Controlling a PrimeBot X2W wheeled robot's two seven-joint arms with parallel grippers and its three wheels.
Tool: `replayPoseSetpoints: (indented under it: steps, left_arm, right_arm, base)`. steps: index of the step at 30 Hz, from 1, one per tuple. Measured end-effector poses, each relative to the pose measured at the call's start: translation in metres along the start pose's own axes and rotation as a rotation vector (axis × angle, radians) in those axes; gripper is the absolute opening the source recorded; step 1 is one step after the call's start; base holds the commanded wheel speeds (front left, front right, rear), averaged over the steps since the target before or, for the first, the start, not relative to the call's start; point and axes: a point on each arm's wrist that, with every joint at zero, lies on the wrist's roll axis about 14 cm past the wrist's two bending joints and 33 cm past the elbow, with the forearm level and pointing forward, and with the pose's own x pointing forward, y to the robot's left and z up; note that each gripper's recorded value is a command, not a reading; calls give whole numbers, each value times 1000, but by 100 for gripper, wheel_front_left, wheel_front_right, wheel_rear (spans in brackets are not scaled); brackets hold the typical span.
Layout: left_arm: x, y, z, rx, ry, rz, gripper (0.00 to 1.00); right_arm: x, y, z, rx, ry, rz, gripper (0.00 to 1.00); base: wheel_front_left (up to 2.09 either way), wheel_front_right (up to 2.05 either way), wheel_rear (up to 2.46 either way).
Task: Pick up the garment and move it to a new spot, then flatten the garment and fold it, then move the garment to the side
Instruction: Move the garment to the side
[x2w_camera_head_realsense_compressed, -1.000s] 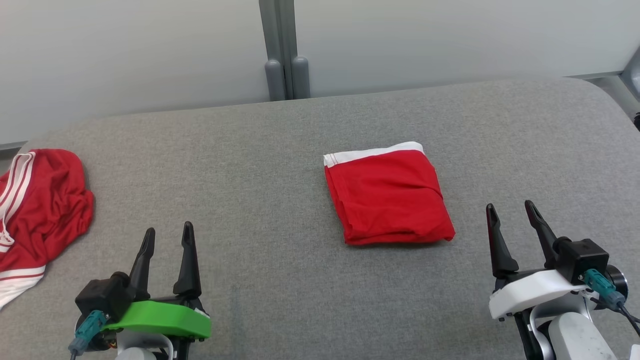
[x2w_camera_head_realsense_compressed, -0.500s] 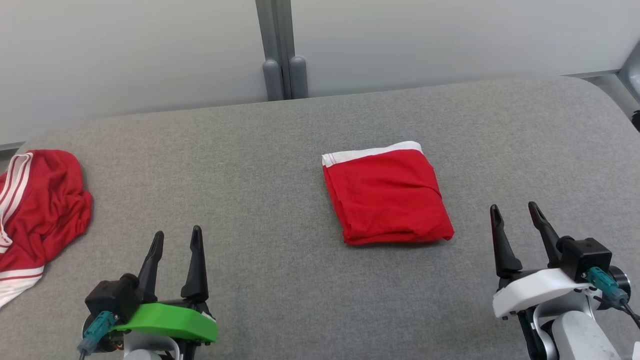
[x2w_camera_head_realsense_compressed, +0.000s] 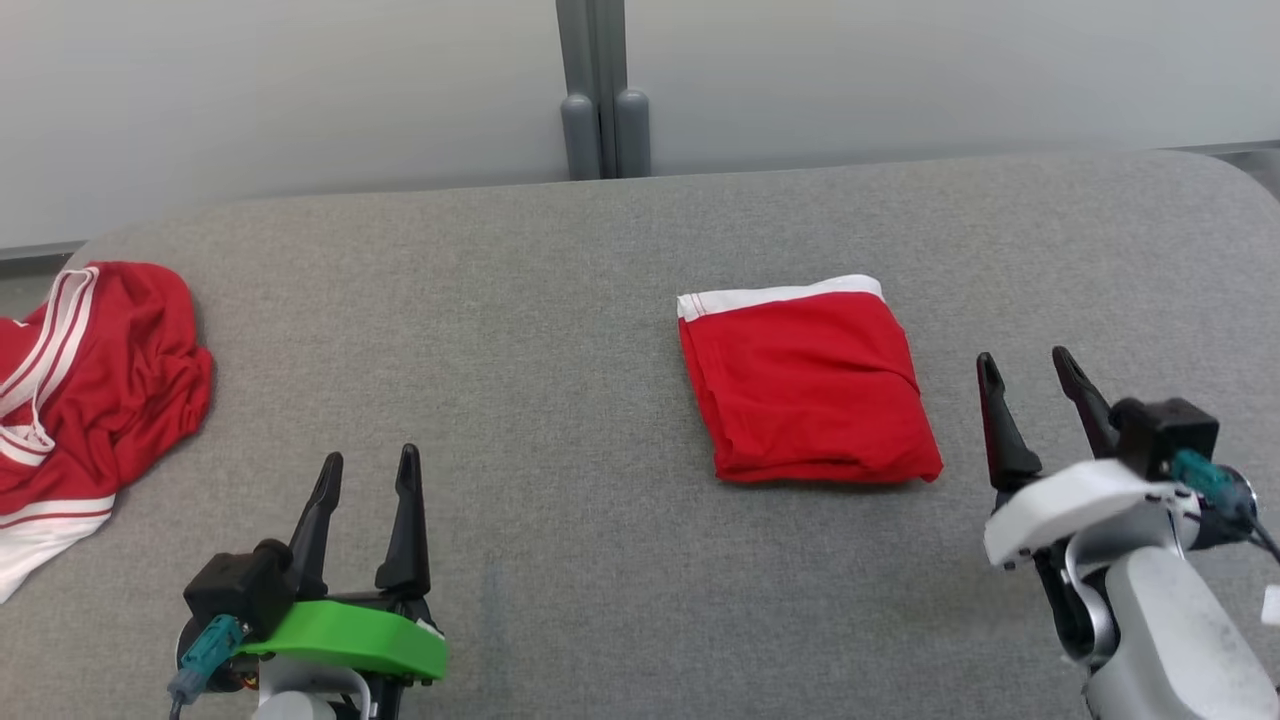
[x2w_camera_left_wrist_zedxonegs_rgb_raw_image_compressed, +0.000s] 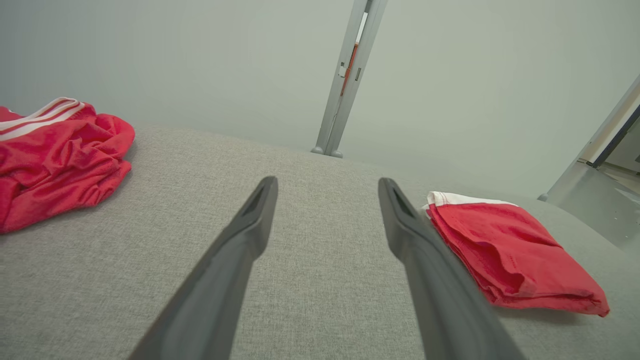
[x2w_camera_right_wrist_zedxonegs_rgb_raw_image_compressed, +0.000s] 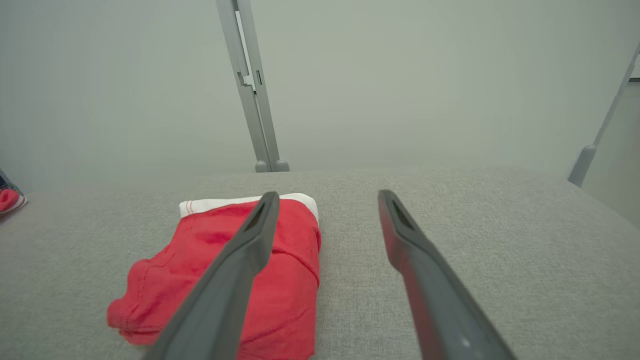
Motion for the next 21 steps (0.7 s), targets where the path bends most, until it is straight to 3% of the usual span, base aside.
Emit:
replayPoseSetpoints:
  steps: [4, 9, 21]
  left_arm:
    - [3, 5, 3, 16, -8, 11, 100]
    - [4, 15, 7, 42, -15, 33, 100]
    - [-7, 49, 3, 58, 4, 137, 100]
  right_arm:
    - [24, -1, -27, 33, 214, 14, 100]
    - [51, 1, -42, 43, 360, 31, 100]
    - [58, 21, -125, 85, 675, 70, 100]
  base:
    - [0, 0, 0]
    - [0, 0, 0]
    - [0, 0, 0]
